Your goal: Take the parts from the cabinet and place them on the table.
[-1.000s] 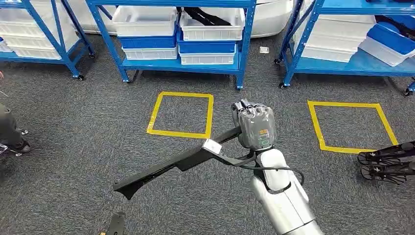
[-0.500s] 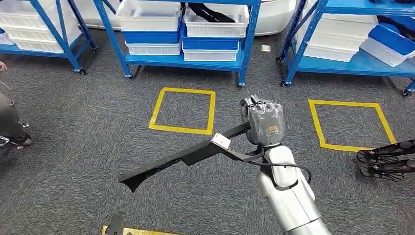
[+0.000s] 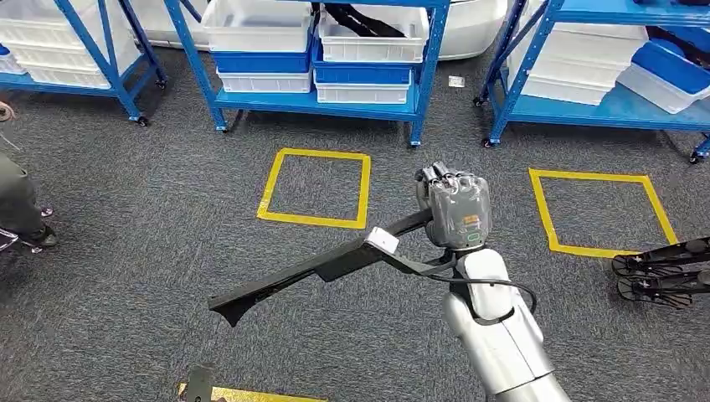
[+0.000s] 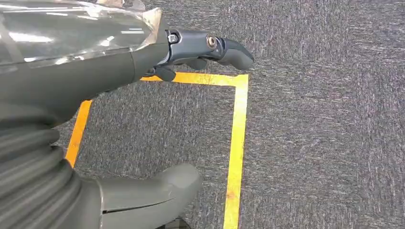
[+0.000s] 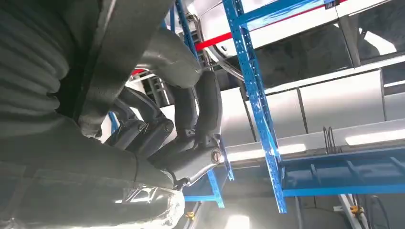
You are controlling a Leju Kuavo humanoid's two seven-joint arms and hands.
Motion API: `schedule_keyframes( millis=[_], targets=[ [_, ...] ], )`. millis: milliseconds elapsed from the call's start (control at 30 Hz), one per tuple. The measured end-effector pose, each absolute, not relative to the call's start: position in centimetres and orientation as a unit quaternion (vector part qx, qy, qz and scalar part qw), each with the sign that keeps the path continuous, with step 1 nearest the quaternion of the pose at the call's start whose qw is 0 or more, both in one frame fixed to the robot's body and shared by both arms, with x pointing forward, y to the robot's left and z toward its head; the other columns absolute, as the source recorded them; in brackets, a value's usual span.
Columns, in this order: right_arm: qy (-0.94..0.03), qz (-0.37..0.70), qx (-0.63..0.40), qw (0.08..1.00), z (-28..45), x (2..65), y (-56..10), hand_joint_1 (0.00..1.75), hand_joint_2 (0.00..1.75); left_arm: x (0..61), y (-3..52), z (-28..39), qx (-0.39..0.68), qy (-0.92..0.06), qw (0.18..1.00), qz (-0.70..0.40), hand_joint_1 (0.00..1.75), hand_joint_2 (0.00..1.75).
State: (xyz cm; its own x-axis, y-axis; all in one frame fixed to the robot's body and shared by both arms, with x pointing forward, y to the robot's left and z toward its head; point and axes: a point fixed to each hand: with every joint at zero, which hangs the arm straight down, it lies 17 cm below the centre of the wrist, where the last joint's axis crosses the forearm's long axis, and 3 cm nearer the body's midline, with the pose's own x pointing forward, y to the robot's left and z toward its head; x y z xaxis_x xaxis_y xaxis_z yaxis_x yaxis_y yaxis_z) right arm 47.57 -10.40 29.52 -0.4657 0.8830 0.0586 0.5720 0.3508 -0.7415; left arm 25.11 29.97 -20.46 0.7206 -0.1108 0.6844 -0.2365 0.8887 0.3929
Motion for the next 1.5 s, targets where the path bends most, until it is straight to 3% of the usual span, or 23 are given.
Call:
schedule_keyframes(
  millis=[1500],
  targets=[
    [-0.791,0.313,-0.466,0.244,30.3,48.4,-13.3,1.75,1.75,25.4,29.2,-20.2,0.226,-0.386,0.893,0.039,0.00,1.75]
  ],
)
